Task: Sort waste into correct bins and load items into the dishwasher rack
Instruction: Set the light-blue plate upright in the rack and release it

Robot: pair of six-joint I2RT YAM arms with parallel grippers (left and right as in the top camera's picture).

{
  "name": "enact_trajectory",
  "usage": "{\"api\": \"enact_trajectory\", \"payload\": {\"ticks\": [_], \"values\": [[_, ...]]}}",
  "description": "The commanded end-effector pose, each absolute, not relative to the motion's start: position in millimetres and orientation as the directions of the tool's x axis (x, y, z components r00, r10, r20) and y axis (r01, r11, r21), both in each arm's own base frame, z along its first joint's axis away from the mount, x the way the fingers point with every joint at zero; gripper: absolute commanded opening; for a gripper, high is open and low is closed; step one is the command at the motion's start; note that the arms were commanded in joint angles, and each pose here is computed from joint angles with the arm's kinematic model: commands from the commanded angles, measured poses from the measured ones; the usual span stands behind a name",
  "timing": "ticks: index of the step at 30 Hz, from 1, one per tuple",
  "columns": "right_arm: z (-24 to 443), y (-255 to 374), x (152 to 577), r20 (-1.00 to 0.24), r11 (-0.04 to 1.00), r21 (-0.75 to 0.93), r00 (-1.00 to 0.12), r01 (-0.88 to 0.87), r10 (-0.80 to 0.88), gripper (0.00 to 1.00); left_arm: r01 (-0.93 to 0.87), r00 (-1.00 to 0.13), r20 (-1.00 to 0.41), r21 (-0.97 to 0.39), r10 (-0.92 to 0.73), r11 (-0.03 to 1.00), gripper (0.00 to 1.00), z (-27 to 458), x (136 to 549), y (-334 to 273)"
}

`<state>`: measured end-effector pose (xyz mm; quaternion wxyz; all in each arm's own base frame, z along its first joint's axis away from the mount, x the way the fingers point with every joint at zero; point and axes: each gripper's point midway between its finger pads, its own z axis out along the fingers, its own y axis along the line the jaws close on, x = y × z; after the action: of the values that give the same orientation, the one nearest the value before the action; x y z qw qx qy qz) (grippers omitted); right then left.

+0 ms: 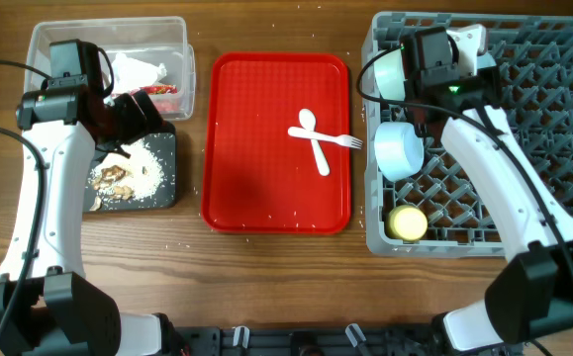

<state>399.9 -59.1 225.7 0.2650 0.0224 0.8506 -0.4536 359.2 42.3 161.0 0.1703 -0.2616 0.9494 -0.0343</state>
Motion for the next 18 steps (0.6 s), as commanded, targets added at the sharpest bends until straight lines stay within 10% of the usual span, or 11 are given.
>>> {"api": "enact_trajectory", "payload": {"ticks": [1, 3, 5, 13, 18], "values": [[200, -49, 410, -0.446, 0.660, -0.721, -0.870, 0.209, -0.212, 0.28, -0.494, -0.799, -0.314, -0.145, -0.513, 0.857, 1.00, 163, 357, 47], [194, -42, 415, -0.462, 0.701, -0.686, -0.861, 0.195, -0.212, 0.71, -0.494, -0.799, -0.315, -0.145, -0.513, 0.857, 1.00, 163, 357, 47], [192, -35, 420, -0.481, 0.738, -0.649, -0.851, 0.184, -0.210, 0.87, -0.494, -0.799, -0.314, -0.145, -0.513, 0.857, 1.00, 163, 357, 47], [252, 84, 433, -0.709, 0.969, -0.109, -0.667, -0.220, -0.231, 1.00, -0.494, -0.799, -0.314, -0.145, -0.513, 0.857, 1.00, 163, 357, 47], [310, 183, 418, -0.839, 0.752, 0.299, -0.537, -0.587, -0.085, 1.00, -0.494, -0.799, -0.314, -0.145, -0.513, 0.857, 1.00, 163, 357, 47]]}}
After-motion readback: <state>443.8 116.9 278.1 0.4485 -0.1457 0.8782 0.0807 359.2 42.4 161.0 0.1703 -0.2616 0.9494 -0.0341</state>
